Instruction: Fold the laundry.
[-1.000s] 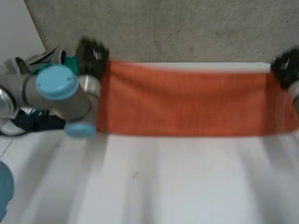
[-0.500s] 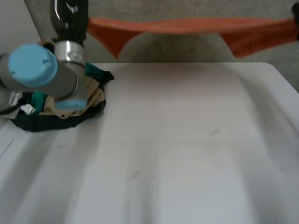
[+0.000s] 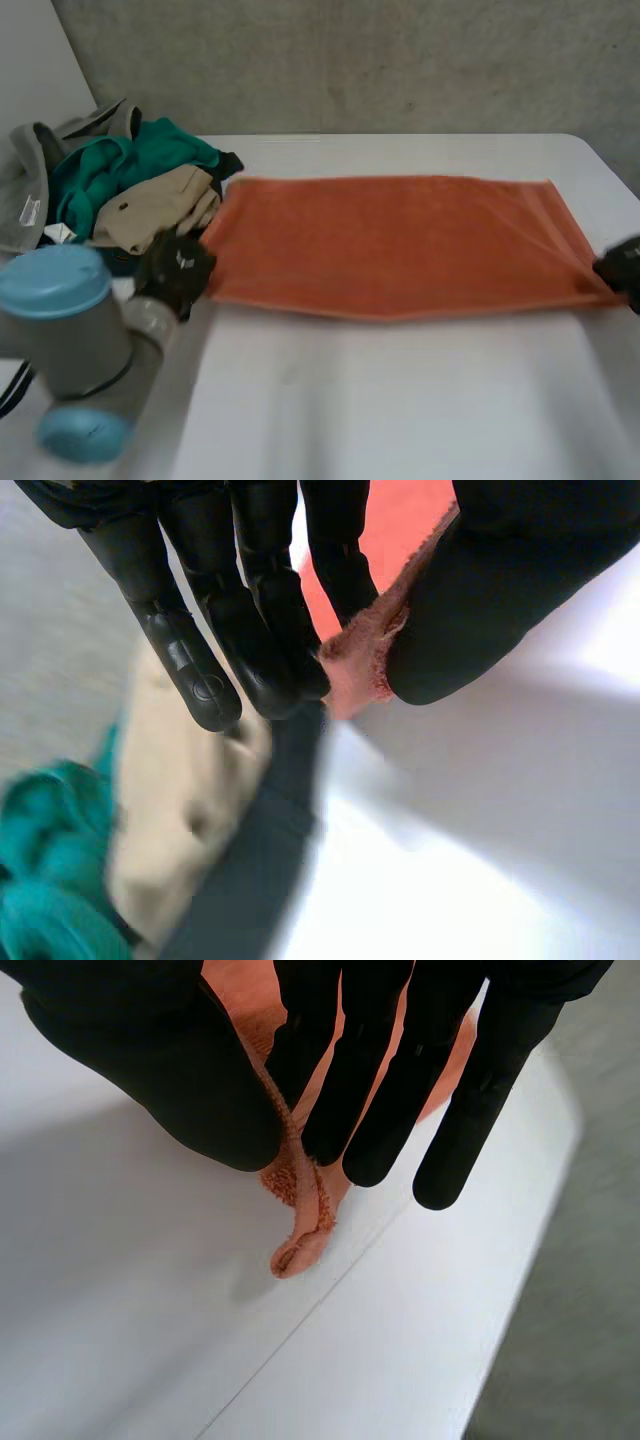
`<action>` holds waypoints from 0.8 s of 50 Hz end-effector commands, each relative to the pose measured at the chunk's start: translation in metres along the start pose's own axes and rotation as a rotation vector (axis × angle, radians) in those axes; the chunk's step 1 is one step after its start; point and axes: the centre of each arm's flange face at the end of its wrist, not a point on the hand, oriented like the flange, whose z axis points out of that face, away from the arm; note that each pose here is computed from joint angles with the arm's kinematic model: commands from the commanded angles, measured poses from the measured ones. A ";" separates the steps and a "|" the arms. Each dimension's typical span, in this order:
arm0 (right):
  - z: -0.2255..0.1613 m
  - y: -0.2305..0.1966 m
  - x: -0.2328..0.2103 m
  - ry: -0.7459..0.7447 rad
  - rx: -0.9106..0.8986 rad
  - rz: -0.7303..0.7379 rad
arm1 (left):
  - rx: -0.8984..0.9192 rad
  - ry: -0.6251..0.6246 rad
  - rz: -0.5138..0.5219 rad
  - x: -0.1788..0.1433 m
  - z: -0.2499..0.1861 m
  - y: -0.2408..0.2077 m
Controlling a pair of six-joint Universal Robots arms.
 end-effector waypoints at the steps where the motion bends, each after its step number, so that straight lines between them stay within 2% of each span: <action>1: -0.058 0.033 -0.010 -0.181 -0.186 -0.093 | -0.232 0.255 0.032 0.012 -0.086 0.018; 4: -0.059 0.040 -0.011 -0.187 -0.202 -0.118 | -0.252 0.295 0.037 0.015 -0.094 0.018; 7: -0.055 0.039 -0.007 -0.146 -0.183 -0.122 | -0.204 0.275 0.036 0.013 -0.087 0.009; 12: -0.032 0.029 0.013 0.032 -0.100 -0.132 | -0.106 0.174 0.023 0.007 -0.041 -0.006; 19: 0.013 0.001 0.004 0.119 0.052 -0.201 | -0.008 0.044 0.000 0.003 0.027 -0.018; 21: 0.030 -0.009 0.002 0.167 0.110 -0.236 | 0.009 -0.031 -0.005 0.000 0.051 -0.021; 27: 0.077 -0.028 0.003 0.316 0.253 -0.300 | 0.040 -0.200 -0.013 0.000 0.098 -0.023; 29: 0.087 -0.034 0.003 0.351 0.289 -0.312 | 0.055 -0.220 -0.015 0.001 0.107 -0.024; 35: 0.123 -0.044 0.002 0.429 0.376 -0.319 | 0.099 -0.269 0.065 0.010 0.130 -0.025; 40: 0.141 -0.052 -0.011 0.428 0.423 -0.331 | 0.155 -0.323 0.120 0.017 0.141 -0.032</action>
